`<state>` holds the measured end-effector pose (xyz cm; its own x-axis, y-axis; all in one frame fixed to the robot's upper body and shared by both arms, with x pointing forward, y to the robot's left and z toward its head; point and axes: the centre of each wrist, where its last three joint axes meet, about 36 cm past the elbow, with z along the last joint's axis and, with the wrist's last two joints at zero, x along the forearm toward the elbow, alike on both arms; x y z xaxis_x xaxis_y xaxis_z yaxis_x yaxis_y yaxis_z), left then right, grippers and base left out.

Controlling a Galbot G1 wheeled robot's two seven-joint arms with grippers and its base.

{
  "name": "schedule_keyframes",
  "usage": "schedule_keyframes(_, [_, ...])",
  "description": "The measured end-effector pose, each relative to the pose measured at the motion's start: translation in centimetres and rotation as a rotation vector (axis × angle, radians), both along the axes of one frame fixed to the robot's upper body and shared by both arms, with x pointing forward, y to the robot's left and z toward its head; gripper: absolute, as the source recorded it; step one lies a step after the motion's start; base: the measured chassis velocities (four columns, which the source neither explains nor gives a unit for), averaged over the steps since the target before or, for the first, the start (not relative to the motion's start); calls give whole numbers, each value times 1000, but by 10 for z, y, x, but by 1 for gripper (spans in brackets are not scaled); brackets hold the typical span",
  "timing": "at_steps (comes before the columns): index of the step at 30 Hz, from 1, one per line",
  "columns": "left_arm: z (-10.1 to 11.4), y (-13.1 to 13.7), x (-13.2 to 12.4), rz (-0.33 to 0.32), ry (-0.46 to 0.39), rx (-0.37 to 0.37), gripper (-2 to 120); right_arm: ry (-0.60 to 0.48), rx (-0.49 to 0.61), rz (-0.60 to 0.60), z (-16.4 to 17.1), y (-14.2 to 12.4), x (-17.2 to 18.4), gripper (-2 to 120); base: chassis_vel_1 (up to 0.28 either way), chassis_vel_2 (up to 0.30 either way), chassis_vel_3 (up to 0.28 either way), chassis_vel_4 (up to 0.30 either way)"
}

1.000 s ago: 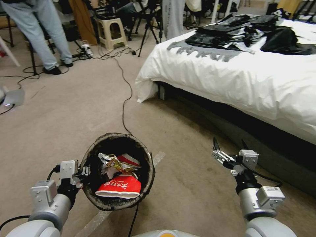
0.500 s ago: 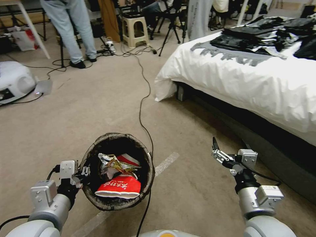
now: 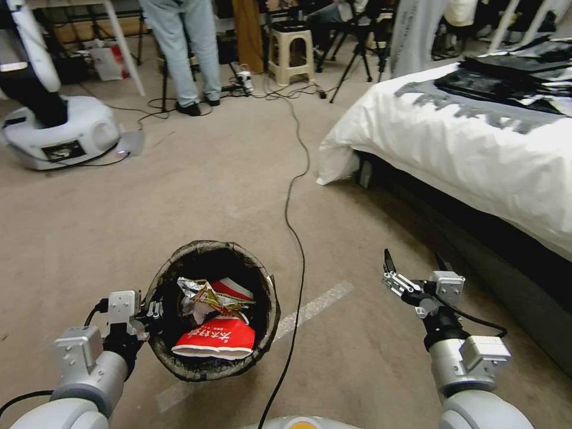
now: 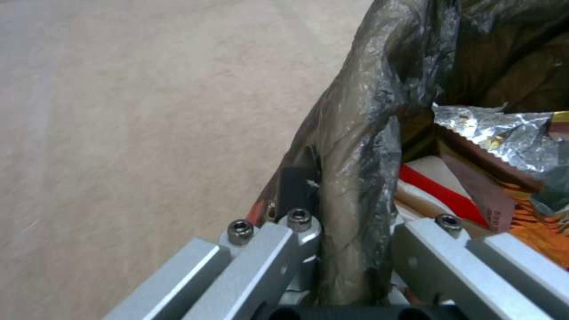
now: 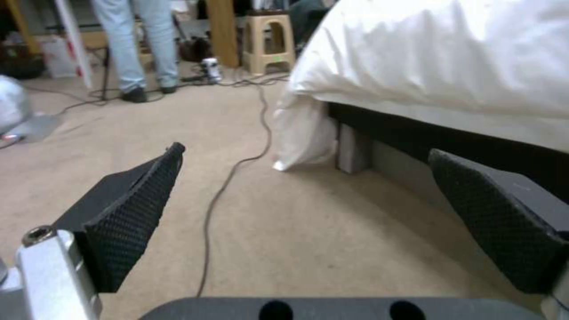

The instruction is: Pick up the trash bin, then pick up the garbage from the floor and place it into the trash bin.

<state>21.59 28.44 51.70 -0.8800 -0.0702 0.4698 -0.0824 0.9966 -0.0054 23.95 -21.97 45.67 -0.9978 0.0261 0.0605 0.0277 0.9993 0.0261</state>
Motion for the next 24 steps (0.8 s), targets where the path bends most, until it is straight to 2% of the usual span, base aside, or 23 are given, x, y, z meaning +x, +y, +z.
schedule_keyframes(24, [0,0,1,-2,-2,0,0,2,0,-4,-1,1,0,100,92,90,89,93])
